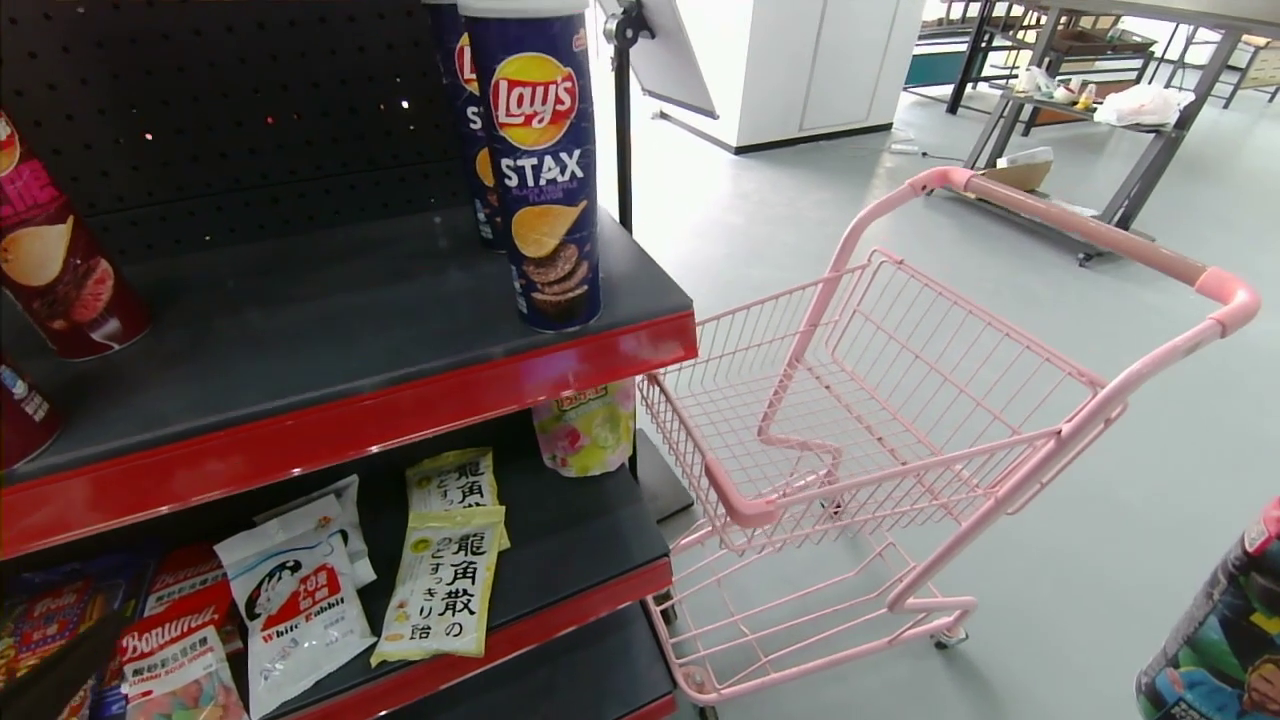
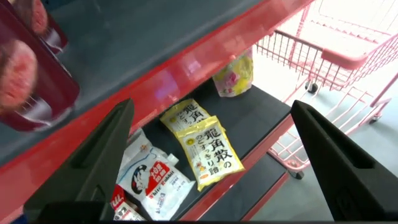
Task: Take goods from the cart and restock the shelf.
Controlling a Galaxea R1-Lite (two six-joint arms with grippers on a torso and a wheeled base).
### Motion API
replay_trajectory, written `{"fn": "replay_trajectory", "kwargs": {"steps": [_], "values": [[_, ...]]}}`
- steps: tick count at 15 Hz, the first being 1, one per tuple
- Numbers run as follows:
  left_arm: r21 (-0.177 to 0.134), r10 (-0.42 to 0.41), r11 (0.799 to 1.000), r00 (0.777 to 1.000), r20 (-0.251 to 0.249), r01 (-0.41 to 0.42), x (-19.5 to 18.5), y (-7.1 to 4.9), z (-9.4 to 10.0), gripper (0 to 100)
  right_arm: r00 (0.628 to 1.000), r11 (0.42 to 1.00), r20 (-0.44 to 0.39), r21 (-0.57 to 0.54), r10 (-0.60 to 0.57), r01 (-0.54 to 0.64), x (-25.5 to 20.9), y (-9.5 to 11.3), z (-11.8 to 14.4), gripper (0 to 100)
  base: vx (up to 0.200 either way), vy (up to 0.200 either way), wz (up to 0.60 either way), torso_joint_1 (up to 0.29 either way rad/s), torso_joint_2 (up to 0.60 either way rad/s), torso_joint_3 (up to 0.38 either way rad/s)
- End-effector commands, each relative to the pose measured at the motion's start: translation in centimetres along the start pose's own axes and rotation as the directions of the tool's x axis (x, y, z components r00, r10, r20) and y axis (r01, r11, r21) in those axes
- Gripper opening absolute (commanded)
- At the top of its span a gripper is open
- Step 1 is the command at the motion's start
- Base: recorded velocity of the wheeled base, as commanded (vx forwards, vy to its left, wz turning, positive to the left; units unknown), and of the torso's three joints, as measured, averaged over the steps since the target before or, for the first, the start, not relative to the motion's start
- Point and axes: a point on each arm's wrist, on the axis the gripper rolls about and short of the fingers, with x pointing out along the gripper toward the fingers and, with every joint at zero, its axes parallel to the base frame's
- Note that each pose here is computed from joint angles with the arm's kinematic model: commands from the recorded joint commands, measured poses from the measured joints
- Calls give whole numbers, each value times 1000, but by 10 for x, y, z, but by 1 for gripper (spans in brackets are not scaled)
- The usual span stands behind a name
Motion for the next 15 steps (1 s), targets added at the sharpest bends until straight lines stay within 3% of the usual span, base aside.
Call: {"fn": "replay_trajectory", "kwargs": {"steps": [1, 8, 13, 15], "values": [[2, 1, 1000, 1000, -7, -1, 1, 0, 1, 100, 1000, 1000, -9, 1, 2, -2, 7, -2, 3, 0, 0, 0, 0, 139, -491, -354], [46, 6, 999, 1000, -19, -5, 10, 2, 12, 100, 1000, 1000, -11, -1, 11, -11, 28, -6, 11, 0, -29, 0, 0, 178, -543, -369], [57, 37, 998, 998, -41, -35, 9, 3, 10, 100, 1000, 1000, -11, -29, 10, -10, 29, -6, 14, 0, -200, 0, 0, 54, -124, -88], [67, 34, 997, 999, -32, -32, 8, 3, 11, 100, 1000, 999, -9, -31, 8, -8, 28, -6, 13, 0, 0, 0, 0, 0, 0, 0]]}}
